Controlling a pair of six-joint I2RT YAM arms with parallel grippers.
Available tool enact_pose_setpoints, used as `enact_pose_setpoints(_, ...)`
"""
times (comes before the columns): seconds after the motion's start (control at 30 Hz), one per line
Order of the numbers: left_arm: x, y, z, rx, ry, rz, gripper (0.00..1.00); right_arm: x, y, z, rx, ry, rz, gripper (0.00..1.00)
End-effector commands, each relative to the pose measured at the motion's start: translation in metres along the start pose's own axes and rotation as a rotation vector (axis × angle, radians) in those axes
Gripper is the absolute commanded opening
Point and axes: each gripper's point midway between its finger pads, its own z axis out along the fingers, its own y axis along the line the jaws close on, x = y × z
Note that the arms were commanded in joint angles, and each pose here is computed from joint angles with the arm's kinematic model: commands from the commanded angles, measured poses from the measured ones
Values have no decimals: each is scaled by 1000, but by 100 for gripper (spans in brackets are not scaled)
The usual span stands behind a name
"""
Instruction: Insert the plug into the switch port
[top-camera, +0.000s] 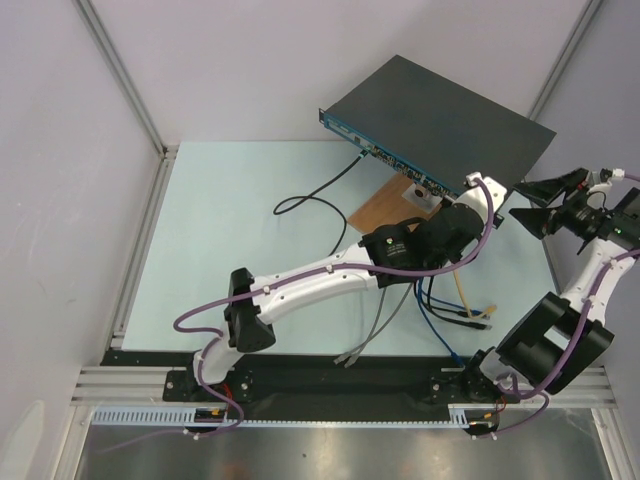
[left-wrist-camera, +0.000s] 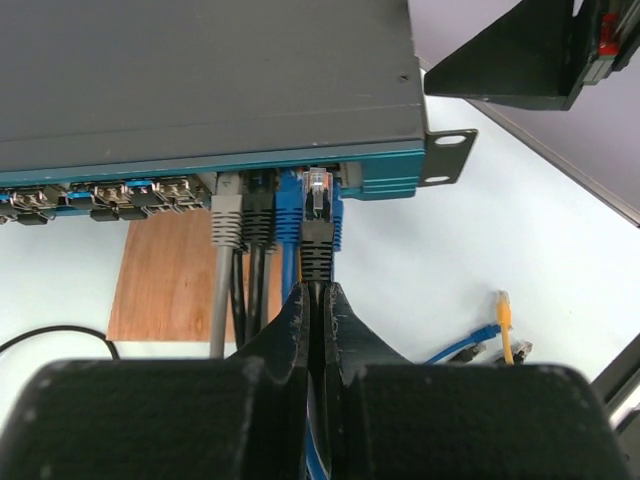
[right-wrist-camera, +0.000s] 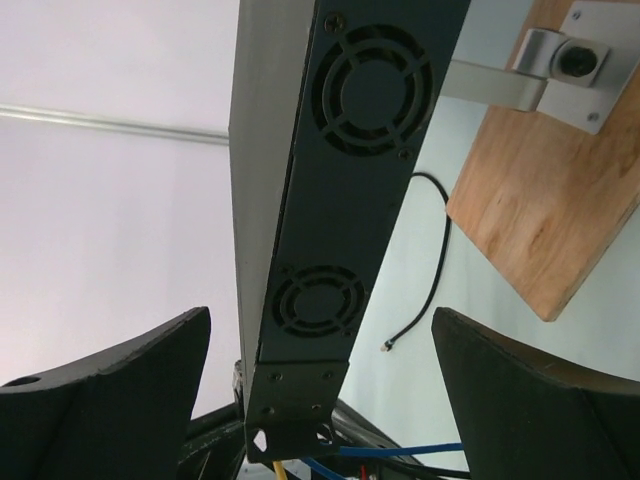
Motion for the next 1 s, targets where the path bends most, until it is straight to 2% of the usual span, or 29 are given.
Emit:
enact_pose_setpoints(0.0, -17, 8, 1, -24, -40, -55, 0, 0, 18, 8, -51, 8, -63, 98)
enact_pose_setpoints(0.1, -16, 9, 4, -16, -35, -67, 1, 2, 16, 14, -49, 13, -73, 95)
enact_pose_setpoints(0.3, -11, 5, 5, 24, -11, -86, 0, 11, 15, 28, -55, 32, -66, 81)
enact_pose_setpoints(0.5, -5, 5, 5, 36, 14, -102, 0, 26, 24, 37, -85, 53, -93, 53)
enact_pose_setpoints(0.53, -5, 6, 5, 36, 16, -105, 0, 28, 25, 37, -86, 57, -95, 44)
enact_pose_setpoints(0.6, -4, 6, 7, 34, 17, -106, 0, 33, 26, 39, -89, 64, -101, 37)
enact_pose_setpoints(0.63, -3, 6, 7, 33, 21, -106, 0, 35, 24, 39, -88, 67, -98, 29)
enact_pose_setpoints(0.83, -3, 9, 8, 29, 24, -127, 0, 42, 25, 37, -84, 72, -115, 7)
enact_pose_setpoints(0.9, -4, 9, 8, 26, 22, -129, 0, 43, 23, 37, -79, 71, -121, 1)
enact_pose_setpoints(0.97, -5, 11, 8, 16, 17, -131, 0, 44, 23, 37, -79, 73, -123, 0)
